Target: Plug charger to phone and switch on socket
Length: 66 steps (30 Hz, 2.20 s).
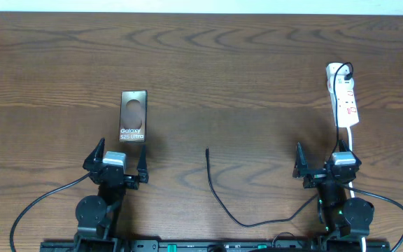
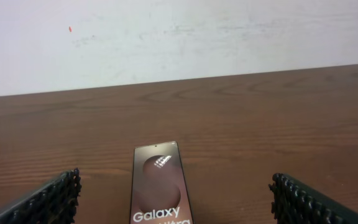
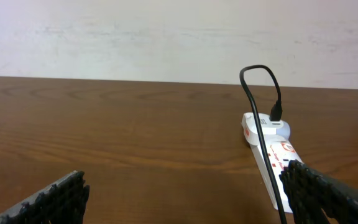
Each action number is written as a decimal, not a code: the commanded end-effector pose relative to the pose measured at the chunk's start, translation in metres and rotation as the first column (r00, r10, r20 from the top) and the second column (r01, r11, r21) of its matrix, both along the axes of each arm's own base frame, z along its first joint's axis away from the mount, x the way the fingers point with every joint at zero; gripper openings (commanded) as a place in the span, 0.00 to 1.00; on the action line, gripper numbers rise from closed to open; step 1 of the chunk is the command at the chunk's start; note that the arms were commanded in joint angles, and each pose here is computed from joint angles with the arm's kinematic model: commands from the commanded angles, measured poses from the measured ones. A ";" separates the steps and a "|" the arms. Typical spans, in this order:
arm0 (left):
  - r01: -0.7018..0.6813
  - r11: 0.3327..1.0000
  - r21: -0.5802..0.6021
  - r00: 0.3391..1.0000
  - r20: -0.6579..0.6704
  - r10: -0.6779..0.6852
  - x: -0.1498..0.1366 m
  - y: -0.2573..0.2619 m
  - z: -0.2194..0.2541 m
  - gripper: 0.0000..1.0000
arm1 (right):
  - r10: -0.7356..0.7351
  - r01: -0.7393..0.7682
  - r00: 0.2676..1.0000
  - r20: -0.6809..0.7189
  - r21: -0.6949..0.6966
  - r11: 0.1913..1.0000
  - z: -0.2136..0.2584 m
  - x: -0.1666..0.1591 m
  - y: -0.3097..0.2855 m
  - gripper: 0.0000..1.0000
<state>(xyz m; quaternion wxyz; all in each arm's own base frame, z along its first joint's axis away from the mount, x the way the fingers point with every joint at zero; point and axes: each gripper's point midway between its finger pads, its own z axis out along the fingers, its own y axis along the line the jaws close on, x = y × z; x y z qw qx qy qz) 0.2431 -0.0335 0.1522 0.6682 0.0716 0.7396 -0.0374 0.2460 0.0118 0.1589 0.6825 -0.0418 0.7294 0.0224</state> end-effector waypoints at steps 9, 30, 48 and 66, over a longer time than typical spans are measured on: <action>0.025 1.000 0.005 0.999 -0.021 -0.025 -0.004 -0.004 0.032 0.96 | -0.004 0.004 1.000 0.003 -0.009 1.000 0.000 0.000 0.000 0.99; 0.045 0.999 0.021 0.718 -0.695 -0.018 0.145 -0.013 0.164 0.96 | -0.004 0.004 1.000 0.003 -0.009 1.000 0.000 0.000 0.000 0.99; 0.051 0.998 0.033 0.420 -0.908 0.008 0.195 -0.014 0.036 0.53 | -0.004 0.004 1.000 0.003 -0.009 1.000 0.000 0.000 0.000 0.99; -0.047 0.992 0.114 0.307 -0.944 0.123 0.175 0.005 0.001 1.00 | -0.004 0.004 1.000 0.003 -0.009 1.000 0.000 0.000 0.000 0.99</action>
